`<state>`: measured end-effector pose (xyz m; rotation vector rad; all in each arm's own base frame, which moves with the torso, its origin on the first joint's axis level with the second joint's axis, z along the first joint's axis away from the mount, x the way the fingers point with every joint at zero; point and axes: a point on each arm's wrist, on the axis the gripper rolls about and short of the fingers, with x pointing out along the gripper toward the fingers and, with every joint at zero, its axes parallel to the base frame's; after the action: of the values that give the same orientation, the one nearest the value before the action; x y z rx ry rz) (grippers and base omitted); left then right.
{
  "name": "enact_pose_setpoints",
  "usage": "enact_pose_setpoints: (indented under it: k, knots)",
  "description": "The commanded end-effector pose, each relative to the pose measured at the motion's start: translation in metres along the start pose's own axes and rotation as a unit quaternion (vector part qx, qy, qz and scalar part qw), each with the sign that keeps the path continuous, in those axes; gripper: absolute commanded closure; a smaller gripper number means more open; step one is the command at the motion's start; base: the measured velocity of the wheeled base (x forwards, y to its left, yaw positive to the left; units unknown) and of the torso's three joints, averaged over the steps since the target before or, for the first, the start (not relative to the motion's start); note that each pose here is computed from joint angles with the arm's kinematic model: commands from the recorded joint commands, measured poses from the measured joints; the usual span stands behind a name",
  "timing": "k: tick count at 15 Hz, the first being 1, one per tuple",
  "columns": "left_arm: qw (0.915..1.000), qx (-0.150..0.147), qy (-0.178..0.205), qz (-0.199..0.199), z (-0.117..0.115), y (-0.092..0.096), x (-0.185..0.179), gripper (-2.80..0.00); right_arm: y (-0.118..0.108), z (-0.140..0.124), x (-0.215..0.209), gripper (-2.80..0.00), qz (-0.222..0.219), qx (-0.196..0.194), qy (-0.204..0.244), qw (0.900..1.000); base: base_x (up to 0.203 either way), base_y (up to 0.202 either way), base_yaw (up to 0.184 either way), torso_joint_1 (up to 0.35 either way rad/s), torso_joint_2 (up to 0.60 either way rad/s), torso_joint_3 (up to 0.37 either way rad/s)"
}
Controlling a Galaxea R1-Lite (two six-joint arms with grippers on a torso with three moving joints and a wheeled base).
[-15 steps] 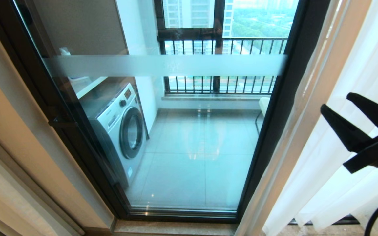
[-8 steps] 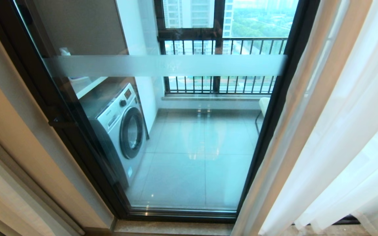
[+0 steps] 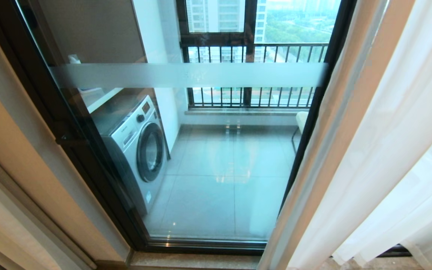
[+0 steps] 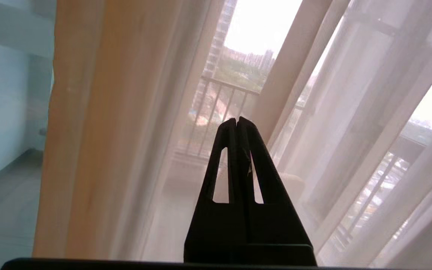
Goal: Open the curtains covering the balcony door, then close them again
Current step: Close the inner curtains on both sides
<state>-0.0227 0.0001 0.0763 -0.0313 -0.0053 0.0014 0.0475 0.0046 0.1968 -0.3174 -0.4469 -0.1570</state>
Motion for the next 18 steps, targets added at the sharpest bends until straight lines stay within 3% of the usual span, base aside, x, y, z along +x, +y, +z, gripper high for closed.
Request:
enact_pose_setpoints:
  k: [1, 3, 5, 11, 15, 18]
  knots:
    - [1.0000, 0.000, 0.000, 0.000, 0.000, 0.000, 0.000, 0.00, -0.007, -0.002, -0.018, 0.00, -0.025, -0.012, 0.005, 1.000, 0.000, 0.000, 0.000, 0.000, 0.00, 0.000]
    - [1.0000, 0.000, 0.000, 0.000, 0.000, 0.000, 0.000, 0.00, -0.007, -0.007, -0.017, 0.00, -0.044, -0.033, 0.024, 0.998, 0.000, 0.000, 0.000, 0.000, 0.00, 0.000]
    - [1.0000, 0.000, 0.000, 0.000, 0.000, 0.000, 0.000, 0.00, -0.004, -0.014, -0.025, 0.00, 0.000, -0.021, 0.019, 1.000, 0.000, 0.000, 0.000, 0.000, 0.00, 0.000]
    - [1.0000, 0.000, 0.000, 0.001, 0.000, 0.000, 0.000, 0.00, 0.004, -0.042, -0.069, 0.00, 0.077, 0.016, 0.116, 0.990, 0.000, 0.000, 0.000, 0.000, 0.00, 0.000]
    - [1.0000, 0.000, 0.000, 0.000, 0.000, 0.000, 0.000, 0.00, 0.010, -0.065, -0.107, 0.00, 0.099, 0.019, 0.163, 0.981, 0.000, 0.000, 0.000, 0.000, 0.00, 0.000]
    - [1.0000, 0.000, 0.000, 0.000, 0.000, 0.000, 0.000, 0.00, 0.012, -0.070, -0.114, 0.00, 0.102, 0.039, 0.173, 0.979, 0.000, 0.000, 0.000, 0.000, 0.00, 0.000]
